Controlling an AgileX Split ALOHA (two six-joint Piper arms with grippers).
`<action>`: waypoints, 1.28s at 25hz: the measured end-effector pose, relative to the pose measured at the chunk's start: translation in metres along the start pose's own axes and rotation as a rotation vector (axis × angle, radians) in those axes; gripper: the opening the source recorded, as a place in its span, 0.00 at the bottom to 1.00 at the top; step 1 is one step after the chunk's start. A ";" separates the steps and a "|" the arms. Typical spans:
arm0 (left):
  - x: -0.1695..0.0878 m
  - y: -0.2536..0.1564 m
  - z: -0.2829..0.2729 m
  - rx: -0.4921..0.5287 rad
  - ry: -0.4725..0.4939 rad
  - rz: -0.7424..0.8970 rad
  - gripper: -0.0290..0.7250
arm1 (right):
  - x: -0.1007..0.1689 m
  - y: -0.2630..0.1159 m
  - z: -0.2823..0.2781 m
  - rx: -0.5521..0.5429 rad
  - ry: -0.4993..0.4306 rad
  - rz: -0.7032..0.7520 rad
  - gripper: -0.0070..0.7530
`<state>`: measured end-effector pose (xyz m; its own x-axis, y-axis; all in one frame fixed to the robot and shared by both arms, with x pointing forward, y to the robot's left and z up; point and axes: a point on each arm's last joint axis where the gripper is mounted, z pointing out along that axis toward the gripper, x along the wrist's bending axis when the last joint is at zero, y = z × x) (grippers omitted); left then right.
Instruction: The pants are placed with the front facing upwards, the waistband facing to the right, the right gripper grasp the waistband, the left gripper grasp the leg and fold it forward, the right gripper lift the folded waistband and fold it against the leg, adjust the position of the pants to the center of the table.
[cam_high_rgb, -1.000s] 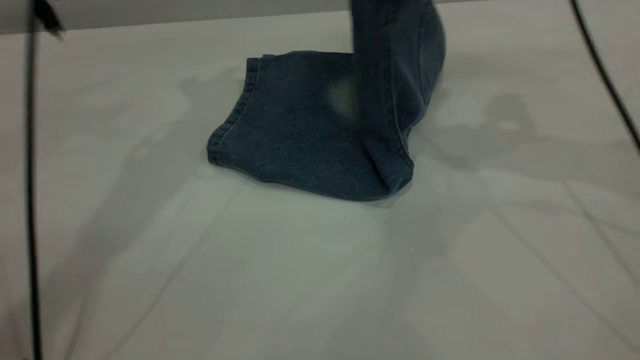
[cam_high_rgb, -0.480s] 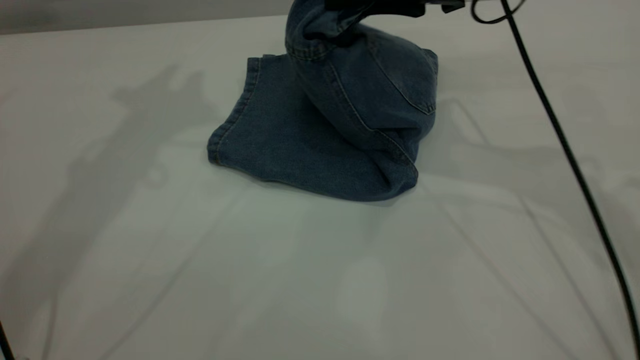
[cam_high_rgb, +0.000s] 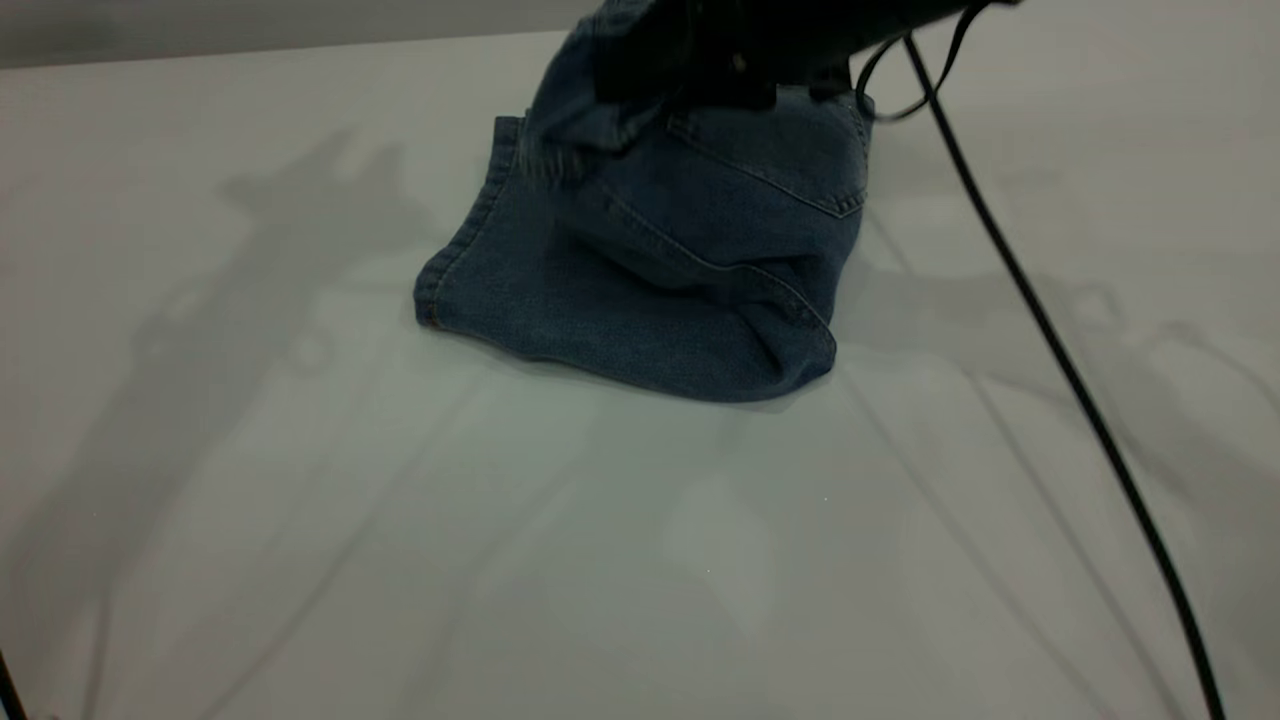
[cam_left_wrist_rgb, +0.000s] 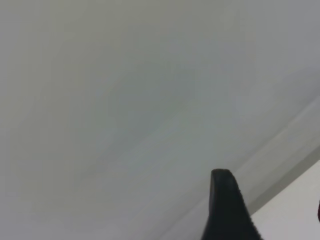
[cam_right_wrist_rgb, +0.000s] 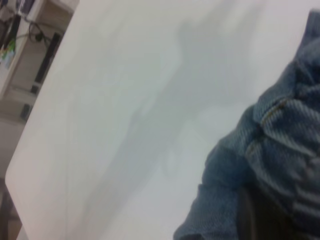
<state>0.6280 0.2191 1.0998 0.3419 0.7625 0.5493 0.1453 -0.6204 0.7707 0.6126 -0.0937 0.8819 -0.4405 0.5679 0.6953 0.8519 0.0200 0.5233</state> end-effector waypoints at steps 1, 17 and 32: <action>0.000 0.000 0.000 0.001 0.000 0.000 0.55 | -0.002 -0.002 0.001 0.005 -0.001 0.004 0.12; 0.000 0.000 0.000 0.002 -0.001 -0.034 0.55 | 0.012 0.017 0.002 -0.027 0.096 -0.067 0.68; 0.000 -0.001 0.000 0.004 -0.002 -0.035 0.55 | 0.042 0.044 0.018 0.107 -0.090 0.122 0.61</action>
<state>0.6280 0.2192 1.0992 0.3381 0.7834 0.5215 0.1613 -0.5942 0.7880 0.6367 -0.0544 0.9258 -0.3088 0.6427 0.7012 0.9249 0.0311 0.3789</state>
